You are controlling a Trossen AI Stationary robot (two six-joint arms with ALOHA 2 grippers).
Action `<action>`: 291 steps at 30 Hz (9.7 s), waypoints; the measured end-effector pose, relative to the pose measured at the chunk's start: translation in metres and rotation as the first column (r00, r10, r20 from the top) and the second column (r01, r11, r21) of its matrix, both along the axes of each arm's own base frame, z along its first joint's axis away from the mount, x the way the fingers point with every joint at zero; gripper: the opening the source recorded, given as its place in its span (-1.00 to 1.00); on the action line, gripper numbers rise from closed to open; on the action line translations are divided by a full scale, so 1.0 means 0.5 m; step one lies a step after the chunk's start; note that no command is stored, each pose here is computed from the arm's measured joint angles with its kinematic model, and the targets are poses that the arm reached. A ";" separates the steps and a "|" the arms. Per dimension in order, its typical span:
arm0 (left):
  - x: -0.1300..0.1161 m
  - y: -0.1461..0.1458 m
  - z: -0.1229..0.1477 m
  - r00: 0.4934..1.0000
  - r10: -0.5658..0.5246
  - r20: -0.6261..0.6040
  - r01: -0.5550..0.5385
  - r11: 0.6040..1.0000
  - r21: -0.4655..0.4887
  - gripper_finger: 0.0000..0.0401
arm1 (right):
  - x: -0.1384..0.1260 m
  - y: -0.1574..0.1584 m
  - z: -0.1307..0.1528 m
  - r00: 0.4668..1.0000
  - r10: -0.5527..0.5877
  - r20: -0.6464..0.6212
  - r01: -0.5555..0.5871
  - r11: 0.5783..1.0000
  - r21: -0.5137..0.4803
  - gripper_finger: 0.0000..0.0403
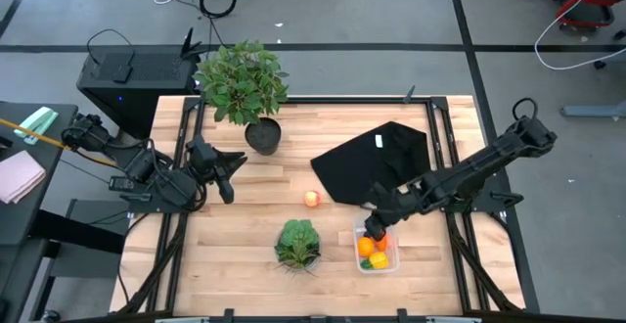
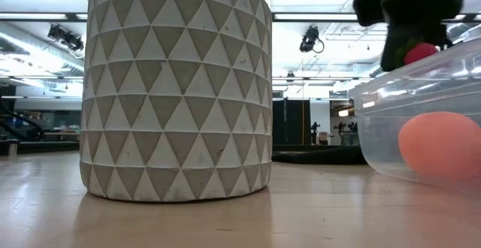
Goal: Pick and placing Produce into tupperware
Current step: Put the strawberry into the transparent bin, then put the peach into the transparent bin, then return to Home Position
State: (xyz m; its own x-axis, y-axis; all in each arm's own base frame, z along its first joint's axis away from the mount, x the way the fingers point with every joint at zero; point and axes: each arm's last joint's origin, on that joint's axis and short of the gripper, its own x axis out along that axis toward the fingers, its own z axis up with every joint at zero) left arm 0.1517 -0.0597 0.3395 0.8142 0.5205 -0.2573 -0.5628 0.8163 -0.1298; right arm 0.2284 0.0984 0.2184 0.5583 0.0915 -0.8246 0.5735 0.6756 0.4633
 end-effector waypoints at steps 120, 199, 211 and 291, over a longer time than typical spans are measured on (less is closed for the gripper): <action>0.000 0.000 -0.001 1.000 -0.010 -0.008 0.010 1.000 -0.001 -0.64 | 0.348 -0.205 -0.121 0.718 0.681 -0.144 -0.687 0.661 -0.301 0.57; 0.000 0.000 -0.001 1.000 -0.010 -0.011 0.010 1.000 0.001 -0.64 | 0.085 0.031 0.130 0.547 0.820 -0.167 -0.837 0.529 -0.141 0.24; 0.000 0.000 -0.001 1.000 -0.012 -0.015 0.012 1.000 0.006 -0.62 | 0.043 0.029 -0.004 0.615 0.705 -0.354 -0.776 0.622 -0.109 0.25; -0.001 0.000 -0.002 1.000 -0.014 -0.021 0.014 1.000 0.012 -0.60 | 0.147 -0.060 0.104 0.713 0.619 -0.329 -0.701 0.635 -0.324 0.36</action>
State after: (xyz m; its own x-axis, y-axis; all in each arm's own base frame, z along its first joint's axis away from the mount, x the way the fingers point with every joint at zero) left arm 0.1514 -0.0598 0.3386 0.8160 0.5122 -0.2678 -0.5538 0.8255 -0.1085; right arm 0.3020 0.0682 0.2705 0.3272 0.0234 -0.9447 -0.0610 0.9981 0.0035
